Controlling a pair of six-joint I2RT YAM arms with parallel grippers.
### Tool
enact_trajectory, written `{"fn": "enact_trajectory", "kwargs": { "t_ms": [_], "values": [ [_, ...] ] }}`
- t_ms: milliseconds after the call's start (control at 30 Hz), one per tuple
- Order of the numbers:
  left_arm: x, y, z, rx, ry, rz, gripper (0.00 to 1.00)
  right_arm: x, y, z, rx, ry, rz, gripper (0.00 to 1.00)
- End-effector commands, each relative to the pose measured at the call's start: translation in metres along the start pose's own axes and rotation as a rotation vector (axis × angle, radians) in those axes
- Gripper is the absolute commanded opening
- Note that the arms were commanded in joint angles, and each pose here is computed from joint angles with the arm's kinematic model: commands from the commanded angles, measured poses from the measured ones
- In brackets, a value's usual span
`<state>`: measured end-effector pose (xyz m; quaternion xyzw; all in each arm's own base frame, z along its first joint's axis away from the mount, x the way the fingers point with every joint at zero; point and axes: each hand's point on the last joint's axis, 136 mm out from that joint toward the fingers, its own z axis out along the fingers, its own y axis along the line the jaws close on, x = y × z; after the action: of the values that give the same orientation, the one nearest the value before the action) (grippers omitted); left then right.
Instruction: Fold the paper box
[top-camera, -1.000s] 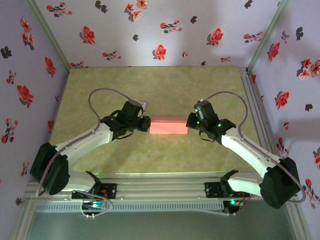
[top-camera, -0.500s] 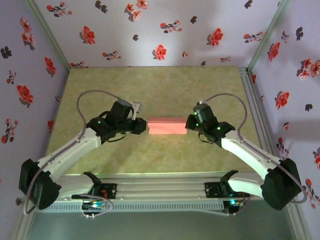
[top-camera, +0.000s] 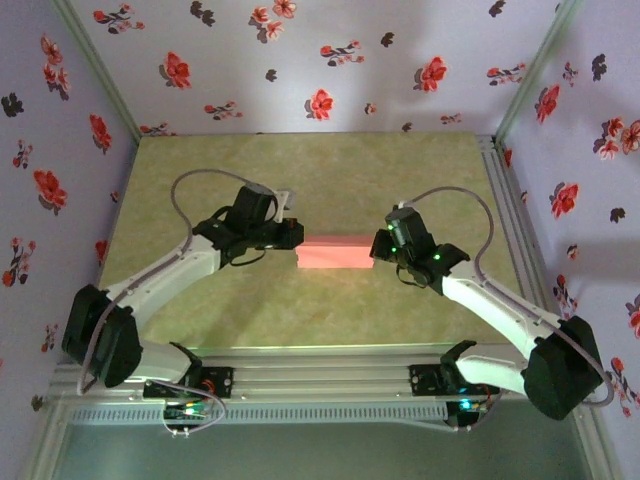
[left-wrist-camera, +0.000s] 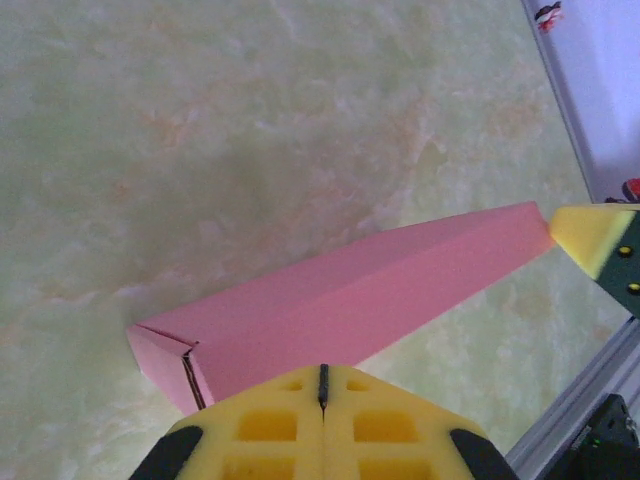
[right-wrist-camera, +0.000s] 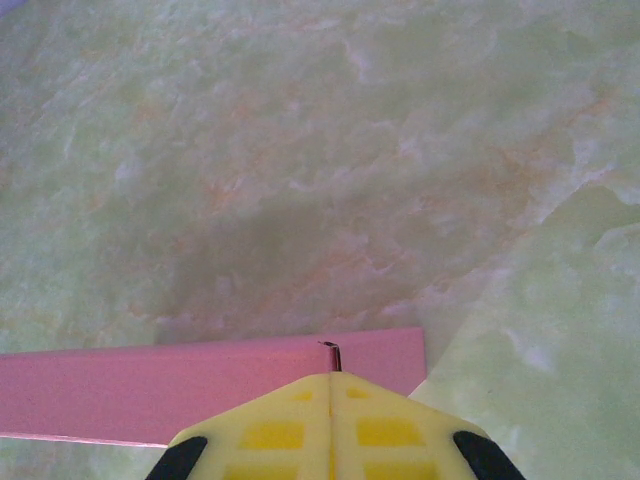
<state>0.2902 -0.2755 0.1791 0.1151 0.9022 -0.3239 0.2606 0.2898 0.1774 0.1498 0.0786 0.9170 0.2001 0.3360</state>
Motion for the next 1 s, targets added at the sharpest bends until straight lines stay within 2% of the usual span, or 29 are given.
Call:
{"fn": "enact_trajectory", "kwargs": {
  "t_ms": [0,167,567,733,967],
  "values": [
    [-0.008,0.001,0.004,0.009,-0.016,0.001,0.0,0.024,-0.017,0.006,0.065,0.071,-0.026,0.08],
    [0.01,0.016,0.01,-0.022,0.021,-0.029,0.0,0.023,-0.018,0.006,0.071,0.071,-0.028,0.07],
    [0.037,0.041,0.018,-0.068,0.021,-0.062,0.0,0.03,-0.028,0.011,0.098,0.067,-0.019,0.08],
    [0.042,0.042,0.017,-0.065,0.03,-0.068,0.0,0.035,-0.033,0.008,0.116,0.073,-0.033,0.08],
    [0.06,0.038,0.002,-0.04,0.012,-0.108,0.0,0.049,-0.035,-0.006,0.061,0.085,-0.003,0.09]
  ]
}}
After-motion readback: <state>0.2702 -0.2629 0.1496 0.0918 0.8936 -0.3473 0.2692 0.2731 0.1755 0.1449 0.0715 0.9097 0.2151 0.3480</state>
